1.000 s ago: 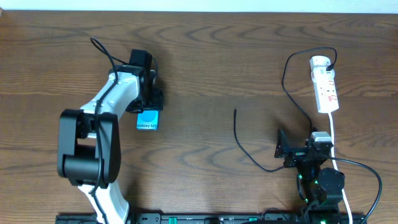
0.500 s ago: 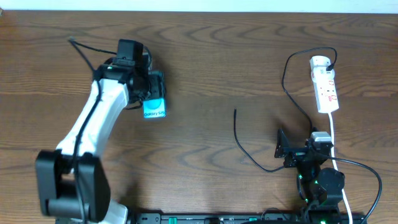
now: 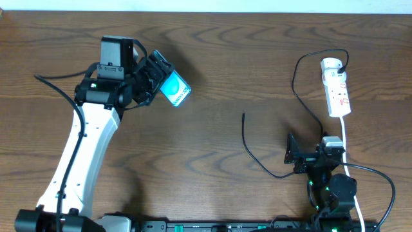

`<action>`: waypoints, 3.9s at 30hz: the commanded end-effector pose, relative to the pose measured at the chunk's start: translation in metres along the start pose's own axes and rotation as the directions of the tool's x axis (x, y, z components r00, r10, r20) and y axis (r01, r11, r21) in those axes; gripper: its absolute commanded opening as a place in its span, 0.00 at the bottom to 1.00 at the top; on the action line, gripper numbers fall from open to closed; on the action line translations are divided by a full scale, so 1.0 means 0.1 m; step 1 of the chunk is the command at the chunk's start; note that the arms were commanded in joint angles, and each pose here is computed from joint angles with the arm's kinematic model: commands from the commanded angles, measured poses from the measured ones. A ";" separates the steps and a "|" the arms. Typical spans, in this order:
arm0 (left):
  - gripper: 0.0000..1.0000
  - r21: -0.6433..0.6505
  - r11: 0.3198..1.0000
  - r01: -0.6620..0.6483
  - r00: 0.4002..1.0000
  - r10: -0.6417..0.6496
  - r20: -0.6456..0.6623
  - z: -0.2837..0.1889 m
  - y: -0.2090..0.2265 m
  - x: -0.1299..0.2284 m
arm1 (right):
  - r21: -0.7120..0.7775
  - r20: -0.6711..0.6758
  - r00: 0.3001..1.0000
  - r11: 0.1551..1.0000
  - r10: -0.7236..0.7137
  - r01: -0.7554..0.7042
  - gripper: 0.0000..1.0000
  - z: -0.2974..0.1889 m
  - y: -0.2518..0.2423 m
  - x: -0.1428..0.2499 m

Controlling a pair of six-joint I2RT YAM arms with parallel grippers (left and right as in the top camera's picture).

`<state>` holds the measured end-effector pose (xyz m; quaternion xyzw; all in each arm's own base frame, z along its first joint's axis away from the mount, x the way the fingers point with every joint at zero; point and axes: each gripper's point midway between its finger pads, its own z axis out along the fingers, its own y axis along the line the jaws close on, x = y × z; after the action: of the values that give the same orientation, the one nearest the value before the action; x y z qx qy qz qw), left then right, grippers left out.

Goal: Plug charger to phone and switch on socket
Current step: 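Lift the phone with the left gripper and rotate it upright, then move the right gripper from rest toward the phone held by left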

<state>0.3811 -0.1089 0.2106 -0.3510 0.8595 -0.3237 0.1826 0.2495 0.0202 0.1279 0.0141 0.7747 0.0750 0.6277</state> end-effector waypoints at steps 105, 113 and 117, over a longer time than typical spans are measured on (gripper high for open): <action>0.07 -0.509 0.820 0.262 0.962 -0.182 0.202 -0.08 1.23 -0.04 | 0.009 0.014 1.000 1.000 -0.012 0.012 0.99 0.00 -0.01 -0.03; 0.07 -0.509 0.822 0.256 0.964 -0.179 0.195 -0.07 1.23 -0.03 | -0.184 0.023 0.995 0.978 0.102 -0.096 0.99 -0.03 0.32 -0.12; 0.07 -0.509 0.823 0.253 0.965 -0.177 0.194 -0.07 1.23 -0.03 | -0.250 0.055 0.994 0.965 0.095 -0.079 0.99 -0.12 0.46 -0.37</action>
<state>0.3234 -0.0383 0.1340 -0.5121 0.8498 -0.0761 0.0993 0.2474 0.0455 0.1468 -0.0070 0.7535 0.1569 0.6384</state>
